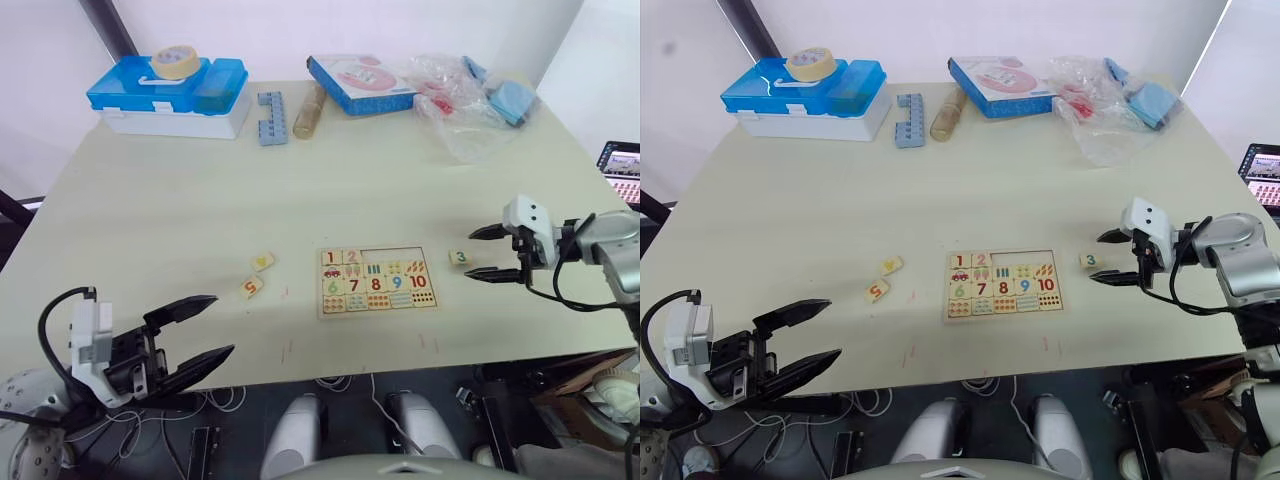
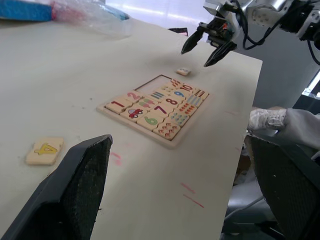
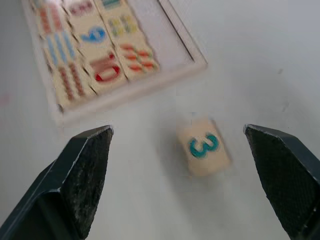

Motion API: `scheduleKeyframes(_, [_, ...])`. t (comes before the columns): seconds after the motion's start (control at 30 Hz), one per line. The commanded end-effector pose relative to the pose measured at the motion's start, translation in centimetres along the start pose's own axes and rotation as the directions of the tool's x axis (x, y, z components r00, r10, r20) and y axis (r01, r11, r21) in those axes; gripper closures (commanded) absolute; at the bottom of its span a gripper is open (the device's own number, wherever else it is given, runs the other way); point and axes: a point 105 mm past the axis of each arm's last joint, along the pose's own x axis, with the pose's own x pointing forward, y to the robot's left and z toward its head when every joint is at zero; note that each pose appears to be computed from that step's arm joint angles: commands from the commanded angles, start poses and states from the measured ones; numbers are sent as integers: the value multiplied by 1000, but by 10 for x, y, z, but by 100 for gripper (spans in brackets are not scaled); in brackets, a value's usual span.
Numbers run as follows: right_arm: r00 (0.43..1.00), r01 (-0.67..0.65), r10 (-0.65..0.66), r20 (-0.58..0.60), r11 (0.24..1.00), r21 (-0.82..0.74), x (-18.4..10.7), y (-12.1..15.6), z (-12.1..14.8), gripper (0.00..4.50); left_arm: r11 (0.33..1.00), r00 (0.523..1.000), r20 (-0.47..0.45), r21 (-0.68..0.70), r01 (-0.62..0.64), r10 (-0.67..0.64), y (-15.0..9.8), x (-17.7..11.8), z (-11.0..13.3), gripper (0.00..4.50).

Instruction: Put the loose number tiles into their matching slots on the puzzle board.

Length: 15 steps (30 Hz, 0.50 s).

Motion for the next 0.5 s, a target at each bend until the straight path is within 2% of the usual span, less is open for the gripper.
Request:
scheduleKeyframes(0.03, [999,-35,33,-19,996,-79,1,-10,-4,12,999,1000,17,34,18,-19,-3,2,10,0])
scheduleKeyframes(0.3, [999,-36,34,-17,996,-87,15,-16,-15,12,999,998,52,41,30,-32,-4,5,18,0])
scheduleKeyframes(0.33, [999,-31,30,-16,996,-83,15,-16,-17,61,999,998,52,41,32,-34,-5,5,18,0])
scheduleKeyframes(0.37, [1000,-28,27,-15,996,-80,15,-16,-19,88,999,998,53,40,34,-36,-5,5,19,0])
scheduleKeyframes(0.47, [1000,-17,16,-17,996,-82,14,-17,-22,232,999,998,53,40,36,-38,-5,5,19,0])
scheduleKeyframes(0.5, [1000,-16,14,-17,996,-84,13,-16,-22,232,999,998,53,40,37,-39,-5,6,20,0])
